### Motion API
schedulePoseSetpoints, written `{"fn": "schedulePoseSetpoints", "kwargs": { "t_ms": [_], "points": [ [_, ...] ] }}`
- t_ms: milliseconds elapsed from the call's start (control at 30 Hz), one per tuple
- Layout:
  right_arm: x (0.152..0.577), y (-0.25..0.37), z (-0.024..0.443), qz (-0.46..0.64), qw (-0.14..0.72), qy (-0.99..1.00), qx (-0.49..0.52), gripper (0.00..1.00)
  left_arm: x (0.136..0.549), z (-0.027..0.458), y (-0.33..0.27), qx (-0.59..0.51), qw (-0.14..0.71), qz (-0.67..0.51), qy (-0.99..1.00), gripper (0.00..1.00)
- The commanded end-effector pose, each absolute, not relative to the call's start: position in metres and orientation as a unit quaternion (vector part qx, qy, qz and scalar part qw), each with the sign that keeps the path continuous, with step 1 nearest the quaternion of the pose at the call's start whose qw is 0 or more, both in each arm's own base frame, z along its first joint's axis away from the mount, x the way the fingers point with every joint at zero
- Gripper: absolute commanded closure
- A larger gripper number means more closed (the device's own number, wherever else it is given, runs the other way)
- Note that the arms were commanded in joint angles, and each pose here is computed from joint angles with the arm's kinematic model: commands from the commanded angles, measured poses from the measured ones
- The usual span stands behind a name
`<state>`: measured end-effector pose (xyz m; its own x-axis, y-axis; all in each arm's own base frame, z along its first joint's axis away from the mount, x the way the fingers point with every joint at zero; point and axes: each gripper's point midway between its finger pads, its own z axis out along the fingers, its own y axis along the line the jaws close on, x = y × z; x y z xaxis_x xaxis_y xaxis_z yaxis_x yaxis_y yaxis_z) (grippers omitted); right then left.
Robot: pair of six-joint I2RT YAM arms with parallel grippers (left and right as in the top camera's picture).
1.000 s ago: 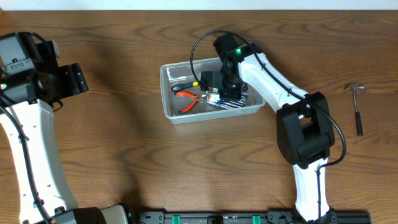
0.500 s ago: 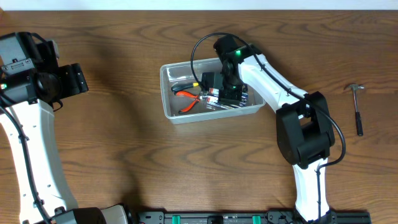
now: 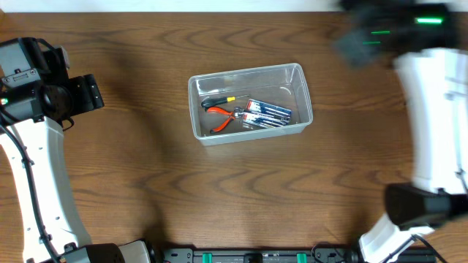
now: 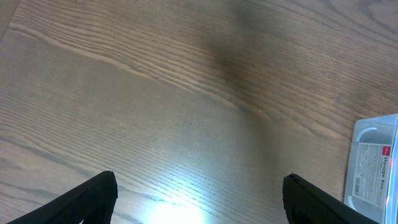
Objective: Pack container
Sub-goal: 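Release the wrench into the container and move the right gripper to the hammer, then lower the right gripper and grasp the black-handled hammer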
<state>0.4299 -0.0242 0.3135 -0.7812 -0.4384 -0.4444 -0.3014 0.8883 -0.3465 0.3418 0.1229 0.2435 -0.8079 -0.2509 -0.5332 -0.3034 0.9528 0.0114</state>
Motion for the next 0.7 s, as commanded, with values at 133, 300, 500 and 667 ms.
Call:
{"fn": "schedulePoseSetpoints", "kwargs": {
  "t_ms": [133, 300, 500, 667],
  "points": [
    [0.390, -0.174, 0.258, -0.108, 0.176, 0.979, 0.009, 0.01, 0.341, 0.245, 0.122, -0.138, 0.275, 0.049, 0.950, 0.17],
    [0.381, -0.205, 0.196, -0.038, 0.148, 0.988, 0.012, 0.01, 0.341, 0.245, 0.122, -0.138, 0.275, 0.049, 0.950, 0.17],
    [0.376, -0.223, 0.108, -0.033, 0.086, 0.995, 0.041, 0.01, 0.341, 0.245, 0.122, -0.138, 0.275, 0.049, 0.950, 0.17],
    [0.379, -0.215, 0.057, -0.019, 0.037, 0.998, 0.045, 0.01, 0.341, 0.245, 0.122, -0.138, 0.275, 0.049, 0.950, 0.17]
  ]
}}
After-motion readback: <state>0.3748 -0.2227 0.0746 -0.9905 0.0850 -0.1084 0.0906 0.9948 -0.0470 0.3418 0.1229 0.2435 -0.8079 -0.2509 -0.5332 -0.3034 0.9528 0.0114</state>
